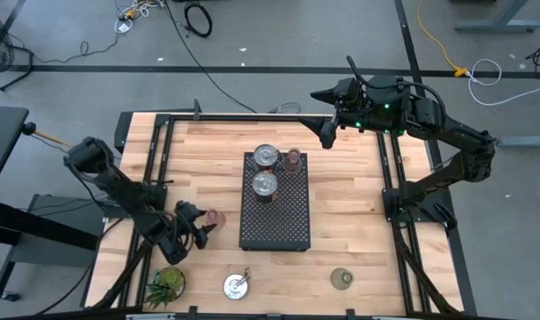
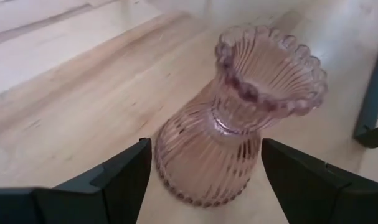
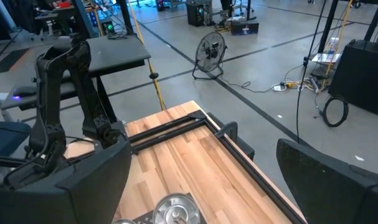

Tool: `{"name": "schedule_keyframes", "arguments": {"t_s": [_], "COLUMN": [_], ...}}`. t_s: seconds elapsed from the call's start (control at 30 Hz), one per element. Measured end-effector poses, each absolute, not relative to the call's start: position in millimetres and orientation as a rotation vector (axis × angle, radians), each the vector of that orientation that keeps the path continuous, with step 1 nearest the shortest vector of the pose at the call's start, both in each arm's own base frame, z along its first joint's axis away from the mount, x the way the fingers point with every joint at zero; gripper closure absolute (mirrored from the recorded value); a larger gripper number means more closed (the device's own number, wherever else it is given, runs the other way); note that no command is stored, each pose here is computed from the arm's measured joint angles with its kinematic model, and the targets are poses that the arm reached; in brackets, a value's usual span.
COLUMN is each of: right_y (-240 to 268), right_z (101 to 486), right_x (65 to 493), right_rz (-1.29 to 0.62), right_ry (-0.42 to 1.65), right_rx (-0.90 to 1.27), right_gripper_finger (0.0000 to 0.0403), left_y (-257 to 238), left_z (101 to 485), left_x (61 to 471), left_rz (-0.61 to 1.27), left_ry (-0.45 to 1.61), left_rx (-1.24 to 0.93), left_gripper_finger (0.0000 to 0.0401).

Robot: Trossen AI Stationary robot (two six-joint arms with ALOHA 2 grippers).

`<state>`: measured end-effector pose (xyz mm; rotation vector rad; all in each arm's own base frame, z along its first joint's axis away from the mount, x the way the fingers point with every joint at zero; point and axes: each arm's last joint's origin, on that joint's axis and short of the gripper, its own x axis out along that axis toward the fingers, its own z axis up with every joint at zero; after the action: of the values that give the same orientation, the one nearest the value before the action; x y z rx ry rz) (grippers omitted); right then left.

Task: Pick & Place candle stick holders
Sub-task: Put the pink glass candle holder on the shelf aligned with the other glass candle holder

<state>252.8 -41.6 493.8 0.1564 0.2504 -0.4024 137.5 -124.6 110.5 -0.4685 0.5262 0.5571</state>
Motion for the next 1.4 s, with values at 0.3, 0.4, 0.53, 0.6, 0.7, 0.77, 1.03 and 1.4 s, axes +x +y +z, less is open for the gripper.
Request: {"name": "schedule_keyframes", "arguments": {"t_s": [0.3, 0.4, 0.53, 0.6, 0.7, 0.77, 1.03, 1.4], "right_y": [-41.7, -41.7, -41.7, -41.7, -41.7, -41.7, -41.7, -41.7], "right_z": [493.9, 493.9, 493.9, 493.9, 493.9, 493.9, 493.9, 493.9], "right_x": [252.8, 252.8, 252.9, 252.8, 252.9, 252.9, 252.9, 252.9], "right_rz": [-0.403, -0.403, -0.402, -0.403, -0.402, -0.402, -0.402, -0.402], "right_ry": [0.25, 0.25, 0.25, 0.25, 0.25, 0.25, 0.25, 0.25], "right_rx": [0.156, 0.156, 0.156, 0.156, 0.156, 0.156, 0.156, 0.156], "right_gripper_finger": [0.0003, 0.0003, 0.0003, 0.0003, 0.0003, 0.0003, 0.0003, 0.0003], "left_y": [-126.0, -124.7, -120.6, -118.1, -115.4, -114.1, -111.9, -114.5], "left_z": [111.0, 110.9, 111.3, 111.3, 110.7, 109.8, 110.4, 115.6], "left_x": [139.5, 140.4, 144.1, 146.2, 148.6, 149.4, 151.8, 156.5], "left_rz": [0.547, 0.555, 0.585, 0.602, 0.614, 0.615, 0.617, 0.601], "left_ry": [0.496, 0.497, 0.48, 0.474, 0.496, 0.53, 0.523, 0.449], "left_rx": [-0.446, -0.445, -0.45, -0.455, -0.467, -0.478, -0.44, -0.409], "left_gripper_finger": [0.0098, 0.0098, 0.0098, 0.0098, 0.0098, 0.0098, 0.0105, 0.0272]}}
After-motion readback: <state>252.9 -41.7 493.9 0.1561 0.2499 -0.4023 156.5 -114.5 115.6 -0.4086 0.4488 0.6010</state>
